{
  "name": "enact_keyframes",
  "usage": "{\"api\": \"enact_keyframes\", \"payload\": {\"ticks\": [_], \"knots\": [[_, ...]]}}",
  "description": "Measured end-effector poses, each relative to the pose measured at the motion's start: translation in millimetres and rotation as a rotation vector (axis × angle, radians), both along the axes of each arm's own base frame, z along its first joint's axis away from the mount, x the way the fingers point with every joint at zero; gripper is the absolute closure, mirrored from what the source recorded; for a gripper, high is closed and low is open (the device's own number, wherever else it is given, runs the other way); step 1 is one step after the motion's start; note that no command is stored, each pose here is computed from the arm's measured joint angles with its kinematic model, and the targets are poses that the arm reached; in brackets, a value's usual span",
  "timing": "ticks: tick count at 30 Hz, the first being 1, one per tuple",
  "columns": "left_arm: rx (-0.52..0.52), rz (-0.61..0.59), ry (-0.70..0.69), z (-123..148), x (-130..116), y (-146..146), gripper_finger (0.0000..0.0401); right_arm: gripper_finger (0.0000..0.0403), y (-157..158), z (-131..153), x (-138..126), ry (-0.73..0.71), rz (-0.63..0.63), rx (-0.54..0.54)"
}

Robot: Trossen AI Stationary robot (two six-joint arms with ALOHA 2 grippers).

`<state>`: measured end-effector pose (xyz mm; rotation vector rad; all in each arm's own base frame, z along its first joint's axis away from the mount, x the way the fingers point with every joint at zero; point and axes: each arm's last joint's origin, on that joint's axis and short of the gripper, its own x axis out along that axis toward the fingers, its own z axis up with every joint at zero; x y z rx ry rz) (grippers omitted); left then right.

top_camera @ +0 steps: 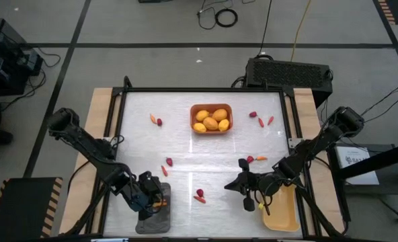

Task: Sort produce into baskets
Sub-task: Put the yellow chili pepper into the black bin

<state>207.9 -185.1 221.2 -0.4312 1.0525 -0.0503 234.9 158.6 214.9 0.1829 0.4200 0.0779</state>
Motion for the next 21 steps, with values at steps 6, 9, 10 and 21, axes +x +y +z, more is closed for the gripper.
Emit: {"api": "enact_keyframes", "payload": {"ticks": [6, 9, 10, 21], "knots": [[0.020, 0.009, 0.024, -1.6, -0.1, 3.8, 0.0295, 0.0403, 0.0, -0.1, 0.0, 0.001, 0.001, -0.002], [0.007, 0.029, 0.008, -0.6, 4.9, 7.0, 0.0262, 0.0403, -3.0, 0.9, 0.6, 0.003, -0.008, -0.002], [0.009, 0.032, 0.001, -0.3, 6.5, 8.3, 0.0254, 0.0403, -5.2, 2.3, 0.1, 0.007, -0.013, -0.004], [0.379, 0.216, -0.441, 16.5, 25.8, 15.3, 0.0240, 0.0403, -74.7, 48.1, -34.1, 0.304, -0.299, 0.008]]}}
